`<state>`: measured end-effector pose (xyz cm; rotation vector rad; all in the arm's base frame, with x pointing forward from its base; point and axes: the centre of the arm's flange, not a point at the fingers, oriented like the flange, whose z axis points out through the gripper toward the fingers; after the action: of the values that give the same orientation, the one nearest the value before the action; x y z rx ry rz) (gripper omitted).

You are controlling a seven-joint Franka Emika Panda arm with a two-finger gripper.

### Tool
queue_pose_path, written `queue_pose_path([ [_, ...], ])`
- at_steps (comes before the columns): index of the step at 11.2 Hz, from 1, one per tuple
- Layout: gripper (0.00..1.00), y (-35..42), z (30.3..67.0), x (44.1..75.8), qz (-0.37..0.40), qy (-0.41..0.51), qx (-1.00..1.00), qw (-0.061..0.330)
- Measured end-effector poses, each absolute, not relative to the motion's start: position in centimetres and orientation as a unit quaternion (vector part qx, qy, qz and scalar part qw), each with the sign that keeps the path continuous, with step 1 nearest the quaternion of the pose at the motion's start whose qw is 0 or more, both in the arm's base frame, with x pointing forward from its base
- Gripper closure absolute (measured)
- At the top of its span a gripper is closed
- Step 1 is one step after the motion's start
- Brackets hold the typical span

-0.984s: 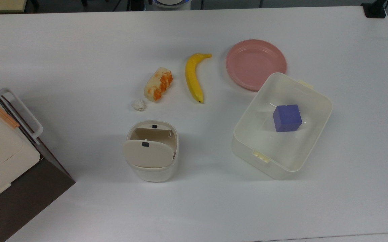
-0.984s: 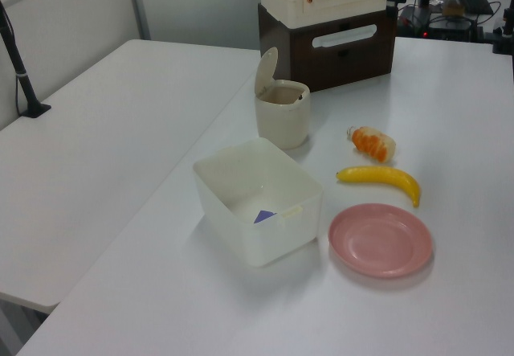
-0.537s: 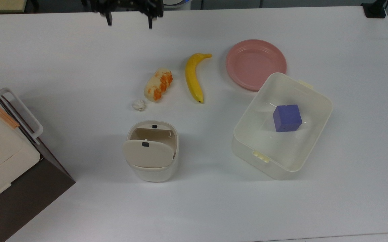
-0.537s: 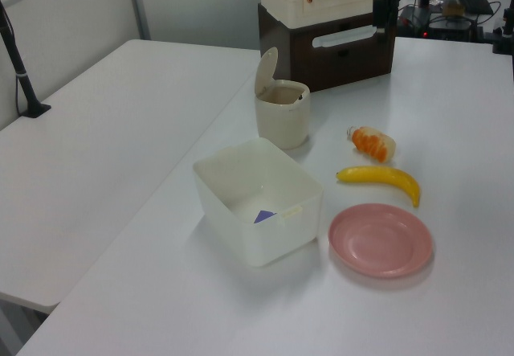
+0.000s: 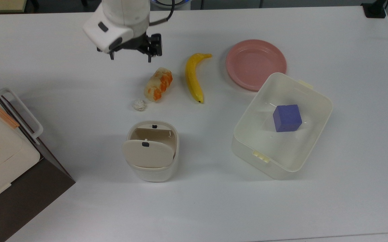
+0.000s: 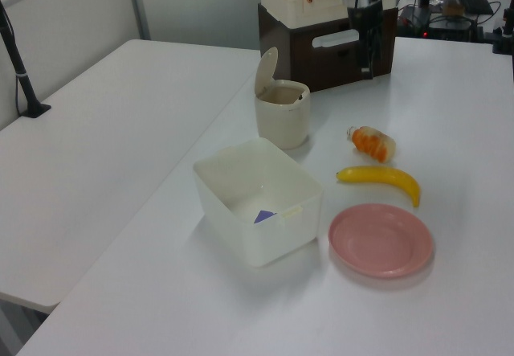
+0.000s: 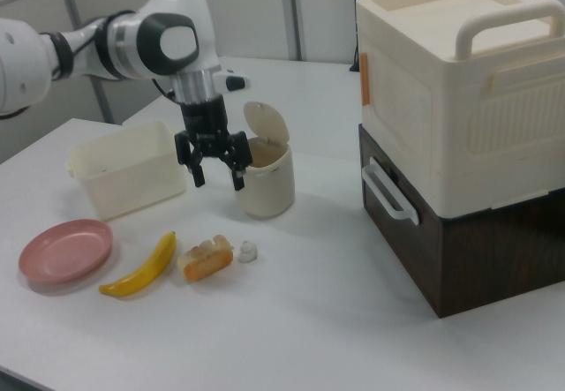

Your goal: Grab it up and put it in the trash

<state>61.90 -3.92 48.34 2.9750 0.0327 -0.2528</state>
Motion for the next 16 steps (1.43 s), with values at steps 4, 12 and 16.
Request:
queue_pose_path([
  [4,0.0,-4.5,42.8,63.3,-0.118,0.008,0.99,0.082],
  [12,0.0,-8.0,37.3,65.2,-0.093,-0.141,0.983,0.074],
  [16,0.0,-7.8,34.1,64.4,-0.108,-0.179,0.975,0.071],
])
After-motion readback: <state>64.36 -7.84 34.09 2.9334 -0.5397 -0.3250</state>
